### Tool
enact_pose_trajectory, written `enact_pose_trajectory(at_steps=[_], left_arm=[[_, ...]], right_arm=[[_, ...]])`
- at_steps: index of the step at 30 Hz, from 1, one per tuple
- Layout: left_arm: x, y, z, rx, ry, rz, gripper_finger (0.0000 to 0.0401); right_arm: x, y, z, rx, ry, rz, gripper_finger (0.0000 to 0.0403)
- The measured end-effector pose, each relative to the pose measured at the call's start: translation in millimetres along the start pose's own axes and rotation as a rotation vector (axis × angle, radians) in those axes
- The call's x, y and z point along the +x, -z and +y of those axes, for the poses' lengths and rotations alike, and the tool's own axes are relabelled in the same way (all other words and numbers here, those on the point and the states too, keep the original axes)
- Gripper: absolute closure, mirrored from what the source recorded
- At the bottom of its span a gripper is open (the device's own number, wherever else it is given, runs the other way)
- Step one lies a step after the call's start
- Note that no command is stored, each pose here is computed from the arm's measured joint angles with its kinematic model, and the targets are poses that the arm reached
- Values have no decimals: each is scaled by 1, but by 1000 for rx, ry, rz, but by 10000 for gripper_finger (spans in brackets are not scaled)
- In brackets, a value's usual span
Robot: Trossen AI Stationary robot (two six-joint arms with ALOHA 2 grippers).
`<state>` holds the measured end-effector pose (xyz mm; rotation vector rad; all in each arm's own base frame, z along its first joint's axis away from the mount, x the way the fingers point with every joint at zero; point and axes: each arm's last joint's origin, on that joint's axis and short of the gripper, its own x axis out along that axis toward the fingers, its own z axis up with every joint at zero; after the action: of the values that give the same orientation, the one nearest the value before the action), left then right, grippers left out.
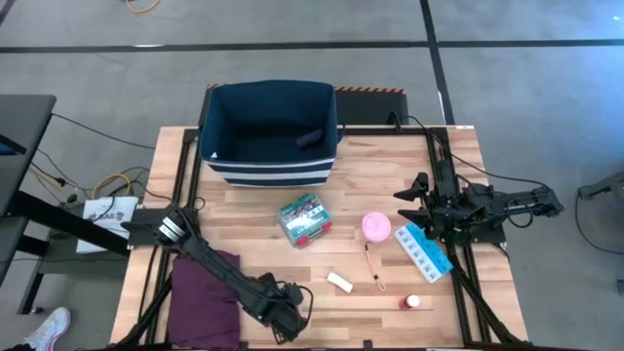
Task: Pick & place medical supplies in basket/bin
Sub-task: Put the pink bandage into the blue bin
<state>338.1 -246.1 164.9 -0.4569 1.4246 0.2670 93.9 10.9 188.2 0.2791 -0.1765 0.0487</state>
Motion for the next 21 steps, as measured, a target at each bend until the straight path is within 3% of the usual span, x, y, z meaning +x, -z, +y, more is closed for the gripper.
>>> enact_pose_trajectory(at_steps=[10,21], left_arm=[[4,-4,-4,33,15,-73,168],[28,-5,-5,81,8,-3,238]], right_arm=[[0,0,0,1,-1,-1,143],[0,0,0,1,-2,-6,143]])
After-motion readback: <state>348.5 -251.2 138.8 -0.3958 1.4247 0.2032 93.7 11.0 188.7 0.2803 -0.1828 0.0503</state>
